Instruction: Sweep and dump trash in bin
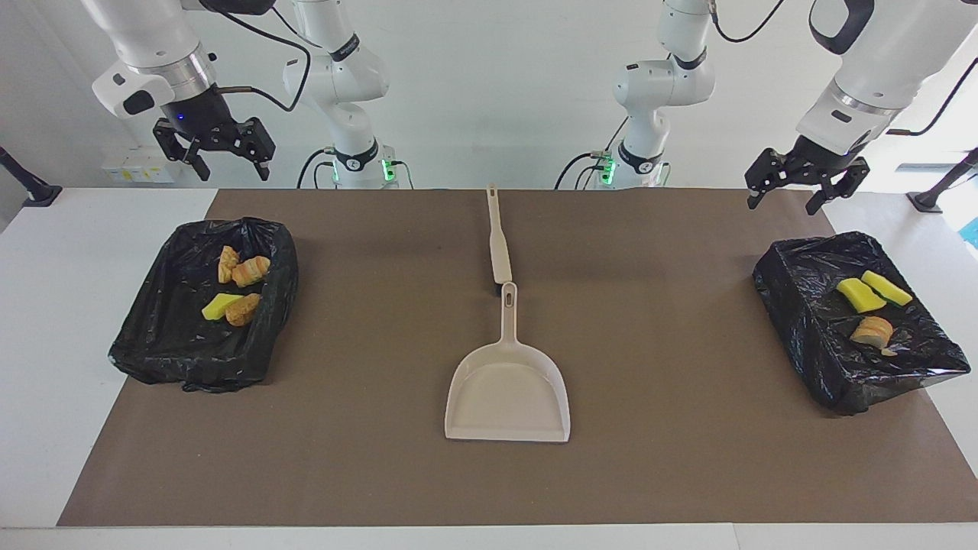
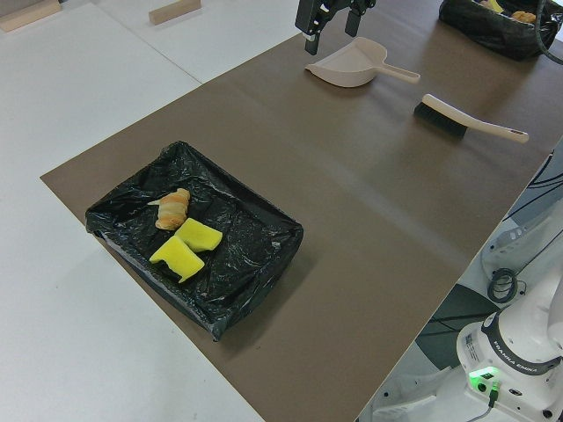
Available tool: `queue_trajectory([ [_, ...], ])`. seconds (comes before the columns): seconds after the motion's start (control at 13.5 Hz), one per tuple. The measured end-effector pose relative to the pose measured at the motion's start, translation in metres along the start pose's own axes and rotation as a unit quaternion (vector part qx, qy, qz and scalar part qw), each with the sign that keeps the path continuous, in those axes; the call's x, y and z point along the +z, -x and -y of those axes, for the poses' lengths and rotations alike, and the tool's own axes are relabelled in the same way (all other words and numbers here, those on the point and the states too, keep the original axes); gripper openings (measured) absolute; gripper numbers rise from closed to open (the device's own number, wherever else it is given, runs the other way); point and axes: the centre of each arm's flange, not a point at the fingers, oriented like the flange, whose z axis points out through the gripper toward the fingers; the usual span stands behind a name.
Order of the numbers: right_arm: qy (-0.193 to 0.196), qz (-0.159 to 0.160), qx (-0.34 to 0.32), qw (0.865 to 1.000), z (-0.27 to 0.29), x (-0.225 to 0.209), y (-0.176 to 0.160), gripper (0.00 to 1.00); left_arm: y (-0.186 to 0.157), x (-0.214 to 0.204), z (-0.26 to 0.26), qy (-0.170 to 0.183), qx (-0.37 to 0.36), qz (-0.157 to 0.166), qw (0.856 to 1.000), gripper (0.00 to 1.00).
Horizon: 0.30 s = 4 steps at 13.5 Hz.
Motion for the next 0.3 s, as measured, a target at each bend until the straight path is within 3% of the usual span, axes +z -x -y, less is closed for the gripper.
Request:
queue_trajectory([
  [0.3,0.0,0.0,0.0,1.0,0.0,0.0,0.0,1.0,-0.0005,-0.0002,-0.0033,-0.002,0.004,0.0,1.0,1.0],
])
